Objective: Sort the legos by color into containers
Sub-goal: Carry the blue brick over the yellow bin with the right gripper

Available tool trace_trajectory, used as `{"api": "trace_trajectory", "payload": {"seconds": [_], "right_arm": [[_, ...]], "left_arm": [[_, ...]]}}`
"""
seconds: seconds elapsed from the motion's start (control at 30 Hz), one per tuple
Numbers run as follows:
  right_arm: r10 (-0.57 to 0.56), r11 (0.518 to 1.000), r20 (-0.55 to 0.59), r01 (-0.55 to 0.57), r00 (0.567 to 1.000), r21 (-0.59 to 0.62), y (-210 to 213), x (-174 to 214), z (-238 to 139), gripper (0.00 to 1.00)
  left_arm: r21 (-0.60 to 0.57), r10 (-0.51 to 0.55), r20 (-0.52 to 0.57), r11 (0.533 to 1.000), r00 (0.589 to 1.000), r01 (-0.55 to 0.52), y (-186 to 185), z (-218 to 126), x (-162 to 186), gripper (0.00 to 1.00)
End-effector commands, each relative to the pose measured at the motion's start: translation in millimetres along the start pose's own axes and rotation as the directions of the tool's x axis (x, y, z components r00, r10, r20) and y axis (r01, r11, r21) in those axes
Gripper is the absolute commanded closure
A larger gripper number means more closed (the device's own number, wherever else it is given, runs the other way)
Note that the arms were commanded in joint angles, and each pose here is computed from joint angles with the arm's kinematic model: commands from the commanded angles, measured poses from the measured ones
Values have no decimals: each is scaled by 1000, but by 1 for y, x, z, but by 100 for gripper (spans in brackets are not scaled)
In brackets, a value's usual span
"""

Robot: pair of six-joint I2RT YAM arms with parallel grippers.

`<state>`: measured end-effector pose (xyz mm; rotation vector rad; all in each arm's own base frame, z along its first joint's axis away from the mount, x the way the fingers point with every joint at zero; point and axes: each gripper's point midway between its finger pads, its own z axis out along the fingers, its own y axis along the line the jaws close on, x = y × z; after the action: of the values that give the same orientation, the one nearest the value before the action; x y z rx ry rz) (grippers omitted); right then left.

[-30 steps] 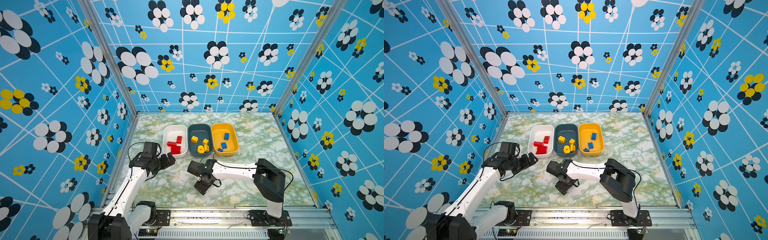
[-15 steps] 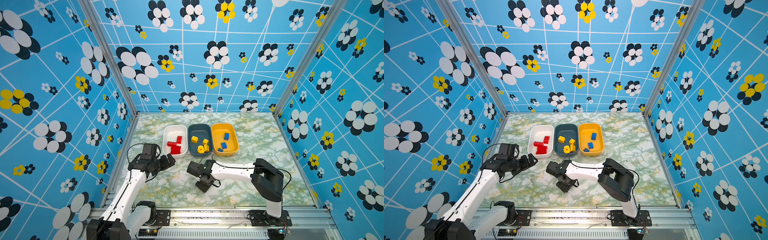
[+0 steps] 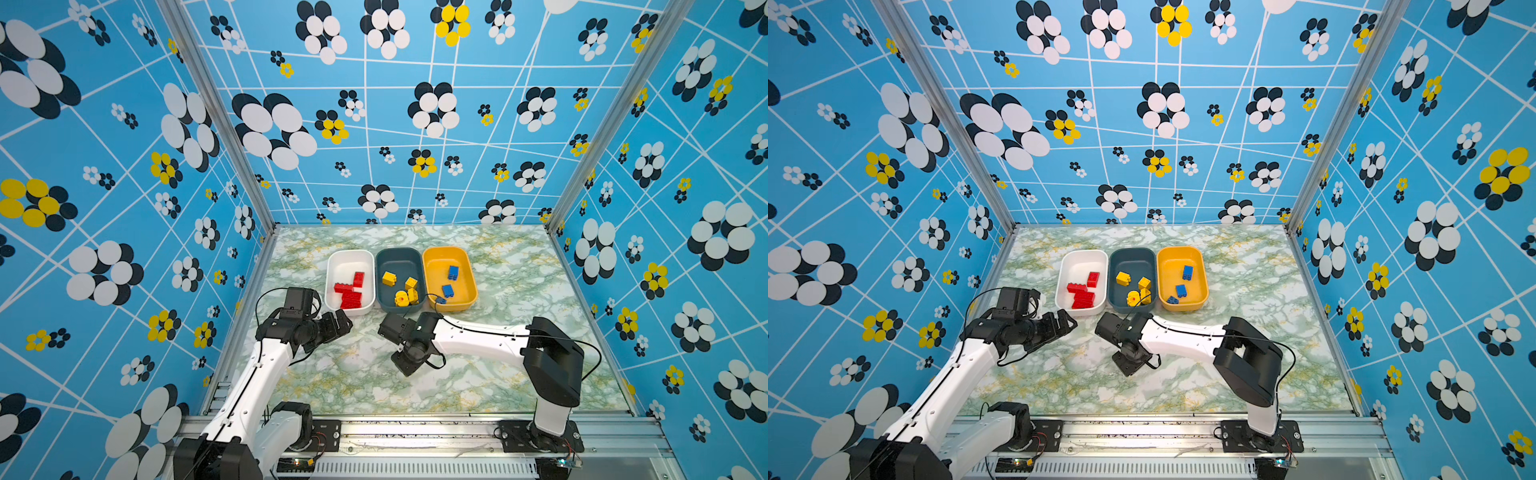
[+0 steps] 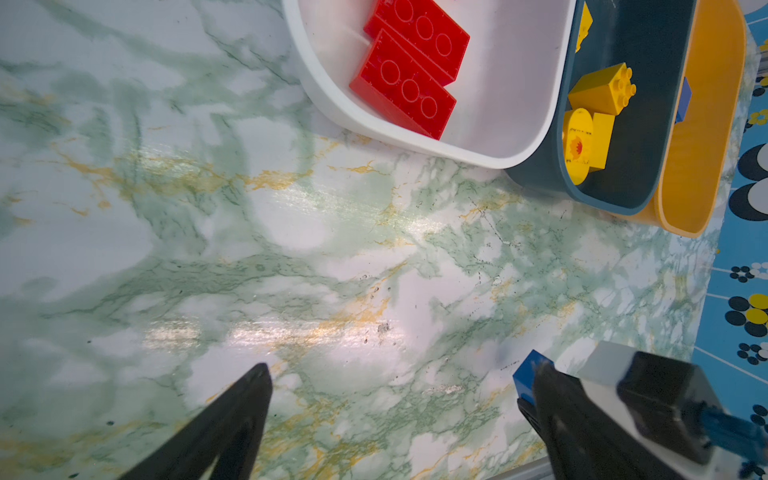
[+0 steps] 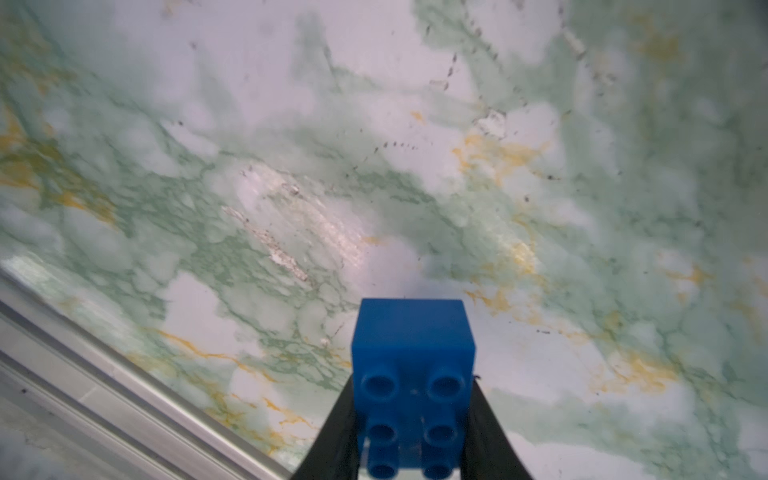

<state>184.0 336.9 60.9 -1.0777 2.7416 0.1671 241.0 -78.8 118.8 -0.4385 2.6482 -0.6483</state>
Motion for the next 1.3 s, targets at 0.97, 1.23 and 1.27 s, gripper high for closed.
{"api": "trace_trajectory", "payload": {"seconds": [0.97, 1.23, 1.27], "right_arm": [[456, 869, 219, -485, 863, 101, -214, -69, -69, 69], [517, 827, 206, -547, 831, 131, -257, -73, -58, 68], [520, 824, 203, -550, 830, 136, -260, -73, -57, 67]], "left_arm": [[0, 24, 68, 1000, 997, -24, -4, -6, -13, 1], [-24, 21, 61, 1000, 998, -20, 5, 1, -6, 1], [-26, 22, 58, 999, 998, -20, 6, 2, -4, 1]]}}
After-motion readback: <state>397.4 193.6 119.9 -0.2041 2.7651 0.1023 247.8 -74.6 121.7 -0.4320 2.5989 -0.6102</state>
